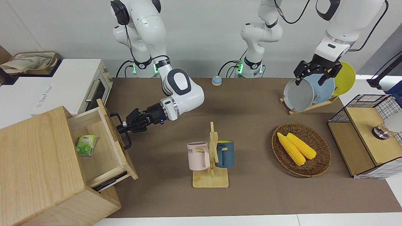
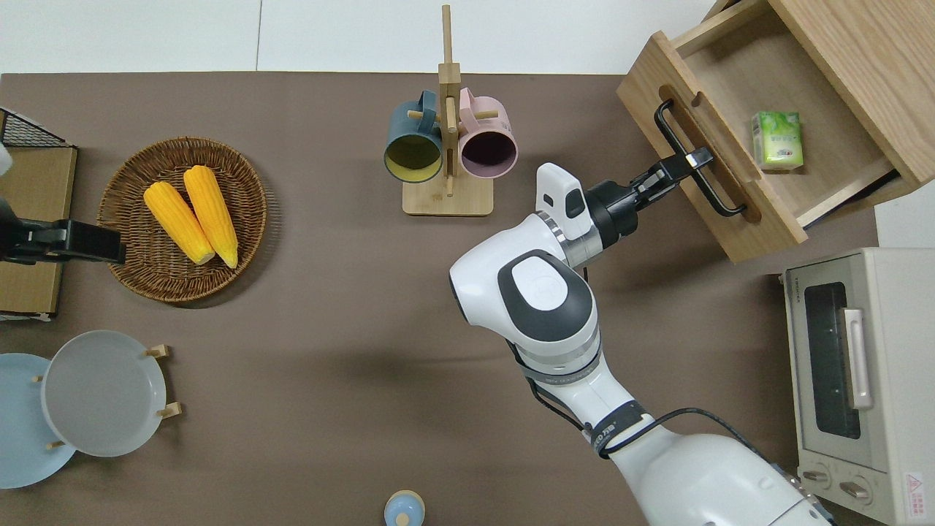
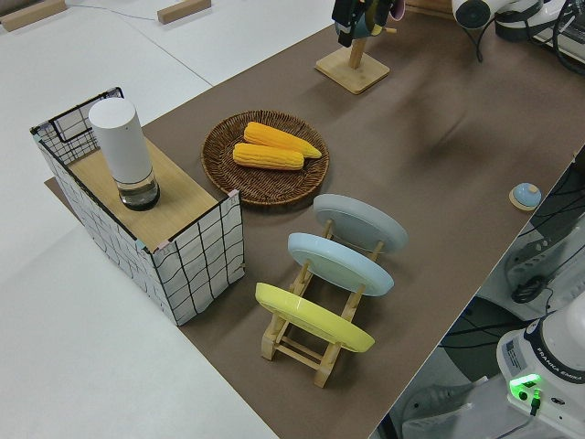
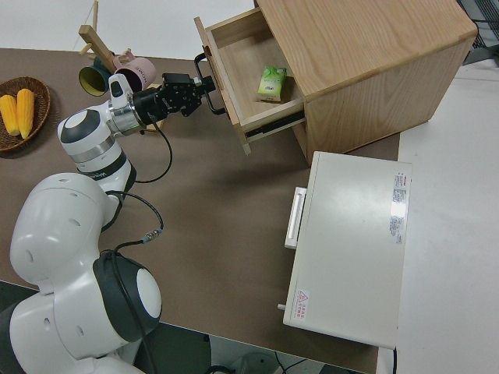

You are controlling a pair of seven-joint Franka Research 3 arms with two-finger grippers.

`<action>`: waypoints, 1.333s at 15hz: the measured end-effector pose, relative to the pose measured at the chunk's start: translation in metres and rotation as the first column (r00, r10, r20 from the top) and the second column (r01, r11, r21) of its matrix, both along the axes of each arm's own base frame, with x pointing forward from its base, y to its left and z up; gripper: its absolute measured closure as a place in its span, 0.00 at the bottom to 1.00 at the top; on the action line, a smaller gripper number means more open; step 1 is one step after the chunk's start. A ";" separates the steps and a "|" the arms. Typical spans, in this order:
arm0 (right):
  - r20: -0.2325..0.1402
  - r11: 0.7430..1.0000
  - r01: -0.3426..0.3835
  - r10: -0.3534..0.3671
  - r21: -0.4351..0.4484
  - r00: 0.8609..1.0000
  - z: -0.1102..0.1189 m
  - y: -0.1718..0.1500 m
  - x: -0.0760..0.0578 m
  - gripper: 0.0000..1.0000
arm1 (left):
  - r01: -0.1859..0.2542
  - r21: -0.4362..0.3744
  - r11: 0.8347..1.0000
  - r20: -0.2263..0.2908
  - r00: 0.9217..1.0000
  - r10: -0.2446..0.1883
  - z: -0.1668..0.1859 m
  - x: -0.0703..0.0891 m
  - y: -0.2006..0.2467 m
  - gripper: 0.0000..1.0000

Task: Slide drawer open with right arm
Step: 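Pull the handle with the right gripper toward the robot, sliding the drawer out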

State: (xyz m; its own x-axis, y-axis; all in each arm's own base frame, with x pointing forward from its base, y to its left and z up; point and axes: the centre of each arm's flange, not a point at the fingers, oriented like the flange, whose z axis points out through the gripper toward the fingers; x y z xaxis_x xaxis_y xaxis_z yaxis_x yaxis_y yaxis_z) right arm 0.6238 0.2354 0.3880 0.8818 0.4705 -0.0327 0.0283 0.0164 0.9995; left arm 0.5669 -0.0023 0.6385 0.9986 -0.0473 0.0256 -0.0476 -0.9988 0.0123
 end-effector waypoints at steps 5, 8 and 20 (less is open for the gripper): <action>-0.003 1.000 -0.009 0.009 0.004 1.000 0.001 0.034 -0.021 0.82 | 0.000 0.000 1.000 0.000 1.000 0.000 0.000 0.000 0.000 0.00; -0.007 1.000 -0.015 0.015 0.009 1.000 0.001 0.054 -0.033 0.82 | 0.000 0.000 1.000 0.000 1.000 0.000 0.000 0.000 0.000 0.00; -0.014 0.999 -0.037 0.037 0.017 0.999 0.002 0.100 -0.066 0.82 | 0.000 0.000 1.000 0.000 1.000 0.000 0.000 0.000 0.000 0.00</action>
State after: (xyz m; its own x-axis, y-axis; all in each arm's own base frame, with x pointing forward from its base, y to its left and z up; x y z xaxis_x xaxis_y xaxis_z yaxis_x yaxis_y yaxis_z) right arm 0.5578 0.3353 0.3901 0.8631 0.5037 -0.0371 0.0422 0.0014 0.9991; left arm 0.5669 -0.0023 0.6385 0.9986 -0.0473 0.0256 -0.0476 -0.9988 0.0123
